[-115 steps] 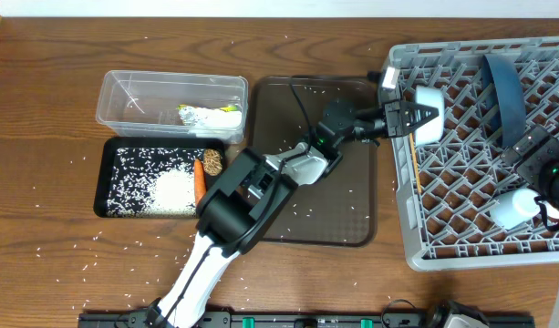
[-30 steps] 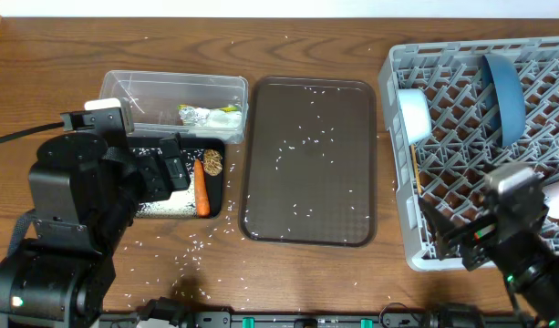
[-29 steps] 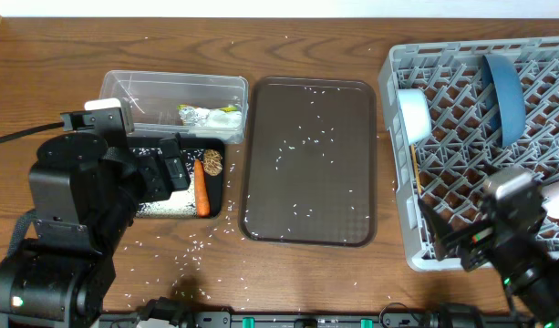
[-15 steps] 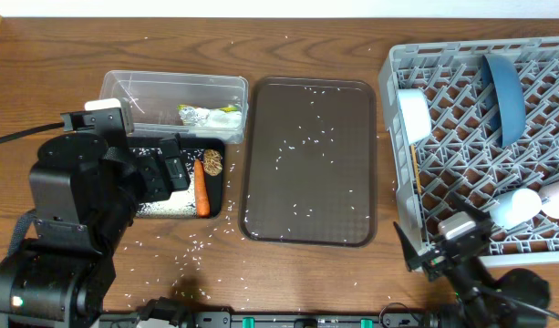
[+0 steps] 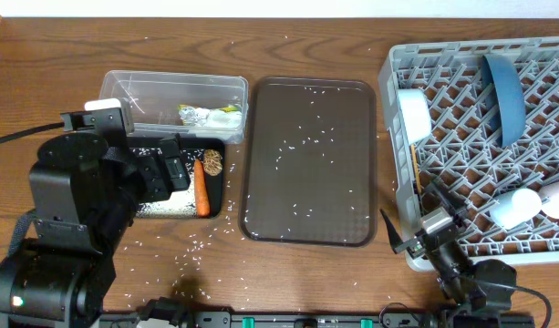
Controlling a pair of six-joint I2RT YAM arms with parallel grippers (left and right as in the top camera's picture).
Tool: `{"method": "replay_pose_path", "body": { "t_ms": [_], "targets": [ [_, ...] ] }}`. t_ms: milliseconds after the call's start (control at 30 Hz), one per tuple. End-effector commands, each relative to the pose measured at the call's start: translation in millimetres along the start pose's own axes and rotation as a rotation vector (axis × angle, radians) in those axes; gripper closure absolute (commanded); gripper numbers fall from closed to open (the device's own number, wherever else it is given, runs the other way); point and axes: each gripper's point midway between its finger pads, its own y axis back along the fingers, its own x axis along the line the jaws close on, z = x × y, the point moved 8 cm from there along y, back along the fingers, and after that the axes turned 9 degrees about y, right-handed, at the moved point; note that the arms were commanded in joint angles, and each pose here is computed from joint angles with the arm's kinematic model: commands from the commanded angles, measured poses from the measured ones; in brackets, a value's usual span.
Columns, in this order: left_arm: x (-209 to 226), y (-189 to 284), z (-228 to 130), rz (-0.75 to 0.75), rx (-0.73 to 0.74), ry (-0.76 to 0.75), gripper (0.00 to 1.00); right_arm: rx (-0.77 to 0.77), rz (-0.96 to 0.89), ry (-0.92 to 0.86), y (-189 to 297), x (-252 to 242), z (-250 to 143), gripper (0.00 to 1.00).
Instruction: Sort waste into correct bins and load items into the dishwasher rack
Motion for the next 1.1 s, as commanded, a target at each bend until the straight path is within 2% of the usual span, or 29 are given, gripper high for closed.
{"method": "replay_pose_path", "body": {
  "t_ms": [0, 833, 933, 1067],
  "targets": [
    [2, 1, 2, 0.018, -0.011, -0.013, 0.02, -0.008, 0.024, 0.002, -2, 5, -6, 0.01],
    [4, 2, -1, 0.025, 0.006, -0.015, 0.02, -0.005, 0.026, -0.001, -2, 6, -7, 0.01],
    [8, 8, 1, 0.056, -0.053, -0.03, 0.02, -0.005, 0.026, -0.001, -2, 6, -7, 0.01],
    [9, 16, 0, -0.014, -0.216, -0.023, 0.02, -0.005, 0.025, -0.001, -2, 6, -7, 0.01]
  ]
}}
